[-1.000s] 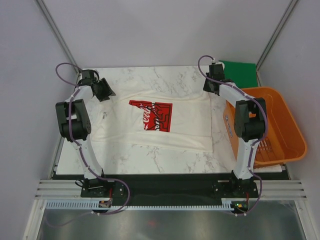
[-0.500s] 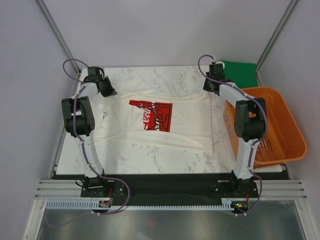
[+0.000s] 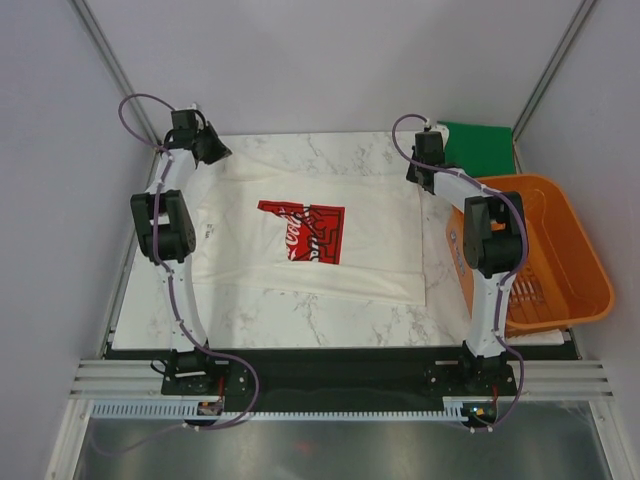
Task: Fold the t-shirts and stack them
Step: Fold the tshirt
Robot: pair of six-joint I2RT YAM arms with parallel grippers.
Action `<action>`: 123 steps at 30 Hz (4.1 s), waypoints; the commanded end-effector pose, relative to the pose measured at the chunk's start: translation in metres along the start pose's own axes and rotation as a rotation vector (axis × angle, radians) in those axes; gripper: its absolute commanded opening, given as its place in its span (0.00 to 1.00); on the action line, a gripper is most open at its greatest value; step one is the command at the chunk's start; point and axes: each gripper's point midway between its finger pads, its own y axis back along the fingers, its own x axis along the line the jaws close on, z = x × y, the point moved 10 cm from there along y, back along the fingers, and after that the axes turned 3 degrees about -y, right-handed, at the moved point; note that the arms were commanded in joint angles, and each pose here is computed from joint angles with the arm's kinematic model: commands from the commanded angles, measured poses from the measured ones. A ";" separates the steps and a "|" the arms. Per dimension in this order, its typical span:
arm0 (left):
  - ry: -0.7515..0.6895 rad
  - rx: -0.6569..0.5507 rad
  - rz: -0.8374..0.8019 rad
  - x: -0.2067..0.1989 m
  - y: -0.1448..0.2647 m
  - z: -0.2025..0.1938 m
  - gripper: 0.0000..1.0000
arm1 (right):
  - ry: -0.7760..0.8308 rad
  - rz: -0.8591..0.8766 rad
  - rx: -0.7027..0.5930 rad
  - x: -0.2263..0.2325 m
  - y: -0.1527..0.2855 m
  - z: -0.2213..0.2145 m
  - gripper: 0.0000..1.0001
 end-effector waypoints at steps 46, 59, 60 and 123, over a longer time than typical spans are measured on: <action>-0.163 0.280 0.085 0.027 0.068 -0.102 0.52 | 0.154 0.093 0.555 -0.029 0.176 -0.103 0.37; -0.153 0.291 0.063 0.026 0.061 -0.103 0.21 | 0.159 -0.068 0.578 -0.043 0.178 -0.115 0.36; -0.152 0.281 0.062 0.025 0.063 -0.100 0.17 | 0.170 -0.064 0.577 -0.044 0.178 -0.115 0.37; -0.216 0.246 0.109 -0.002 0.090 -0.105 0.06 | 0.203 -0.083 0.623 -0.042 0.181 -0.146 0.32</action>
